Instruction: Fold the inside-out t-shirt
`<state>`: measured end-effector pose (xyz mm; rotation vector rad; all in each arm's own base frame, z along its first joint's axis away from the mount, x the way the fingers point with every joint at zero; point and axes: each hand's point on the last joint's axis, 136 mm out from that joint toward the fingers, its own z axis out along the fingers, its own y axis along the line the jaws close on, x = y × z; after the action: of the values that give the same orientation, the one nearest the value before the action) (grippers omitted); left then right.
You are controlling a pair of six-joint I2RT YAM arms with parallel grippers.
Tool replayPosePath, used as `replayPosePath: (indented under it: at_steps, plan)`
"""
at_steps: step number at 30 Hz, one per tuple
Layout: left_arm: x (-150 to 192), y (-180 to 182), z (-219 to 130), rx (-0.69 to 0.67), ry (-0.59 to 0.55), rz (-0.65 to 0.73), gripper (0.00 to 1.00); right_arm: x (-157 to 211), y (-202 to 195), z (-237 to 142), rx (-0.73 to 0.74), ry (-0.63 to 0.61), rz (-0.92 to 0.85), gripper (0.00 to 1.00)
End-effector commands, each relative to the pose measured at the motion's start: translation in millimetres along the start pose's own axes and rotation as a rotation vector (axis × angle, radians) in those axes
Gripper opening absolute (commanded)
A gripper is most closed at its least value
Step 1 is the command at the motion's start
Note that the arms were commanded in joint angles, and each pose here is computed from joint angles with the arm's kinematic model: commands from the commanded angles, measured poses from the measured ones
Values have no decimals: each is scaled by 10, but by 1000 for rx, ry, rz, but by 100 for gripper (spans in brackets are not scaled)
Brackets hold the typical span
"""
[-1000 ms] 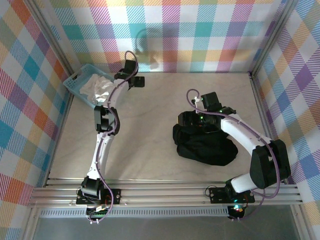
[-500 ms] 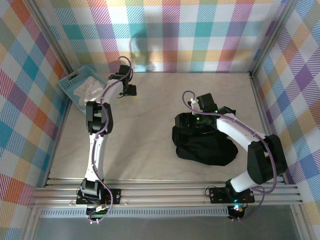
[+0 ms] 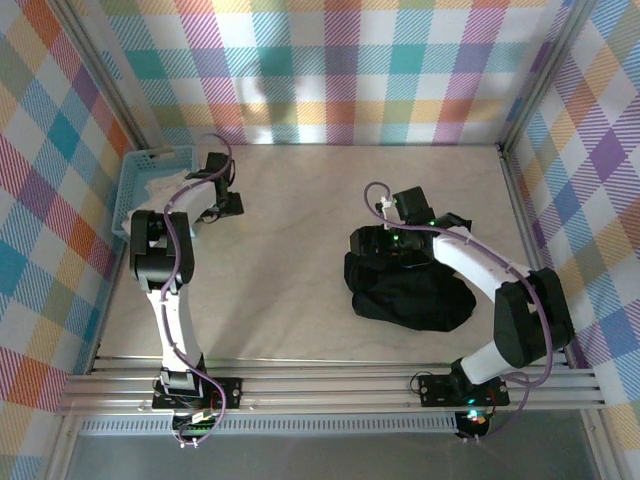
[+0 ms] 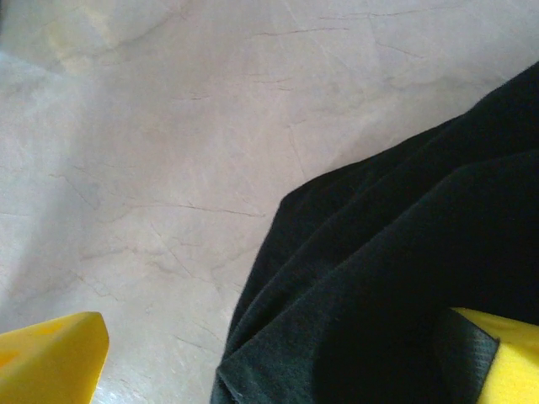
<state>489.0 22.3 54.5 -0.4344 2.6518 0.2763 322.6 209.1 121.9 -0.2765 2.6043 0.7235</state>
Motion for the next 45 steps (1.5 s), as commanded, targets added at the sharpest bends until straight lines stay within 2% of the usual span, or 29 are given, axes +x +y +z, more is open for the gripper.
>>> replayPosePath:
  at_steps: [1, 3, 5, 7, 10, 13, 15, 18, 21, 24, 28, 30, 32, 33, 35, 38, 40, 42, 45]
  plan:
    - [-262, 198, -145, -17, -79, -55, 87, 21, -39, -215, 76, -14, -55, 100]
    - [-349, 152, -234, 14, -98, -51, 87, 17, -145, -379, 162, -37, -63, 100]
    - [-390, -70, -405, 153, -119, -68, 87, 48, -268, -549, 250, -52, -63, 100]
    - [-349, -413, -652, 323, -144, -75, 87, 101, -328, -672, 296, -64, -57, 100]
    - [-28, -1080, -1100, 584, -161, -17, 88, 223, -399, -842, 348, -57, -26, 100]
    - [522, -1744, -1601, 831, -158, 112, 88, 442, -498, -1027, 418, 4, 35, 98]
    - [1073, -2132, -1928, 966, -117, 249, 86, 639, -542, -1149, 450, 44, 85, 96]
    - [1905, -2499, -2319, 1100, -35, 453, 83, 899, -597, -1292, 486, 82, 159, 93]
    - [2470, -2666, -2447, 1134, 28, 572, 81, 1058, -646, -1280, 490, 93, 203, 87]
    - [2691, -2796, -2282, 1085, 77, 615, 72, 1124, -710, -1075, 475, 114, 219, 80]
    - [2768, -2996, -2245, 1113, 114, 632, 50, 994, -767, -856, 454, 69, 209, 55]
    - [2788, -3065, -2270, 1131, 124, 641, 37, 777, -750, -861, 443, -2, 176, 36]
    - [2767, -3116, -2293, 1140, 128, 640, 23, 465, -643, -968, 420, -99, 126, 8]
    - [2741, -3136, -2329, 1150, 128, 642, 14, 270, -542, -1067, 395, -162, 89, 1]
    - [2622, -3144, -2492, 1182, 105, 641, 1, -105, -268, -1320, 317, -294, 23, 0]
    - [2157, -2992, -2938, 1241, -29, 585, 0, -613, 279, -1833, 162, -479, -95, 0]
    - [1746, -2775, -3307, 1254, -171, 522, 0, -857, 646, -2183, 55, -569, -162, 0]
    - [1303, -2459, -3773, 1223, -377, 449, 0, -1046, 1025, -2561, -59, -653, -228, 0]
    - [835, -1971, -4488, 1192, -662, 363, 0, -1221, 1446, -3027, -193, -754, -303, 0]
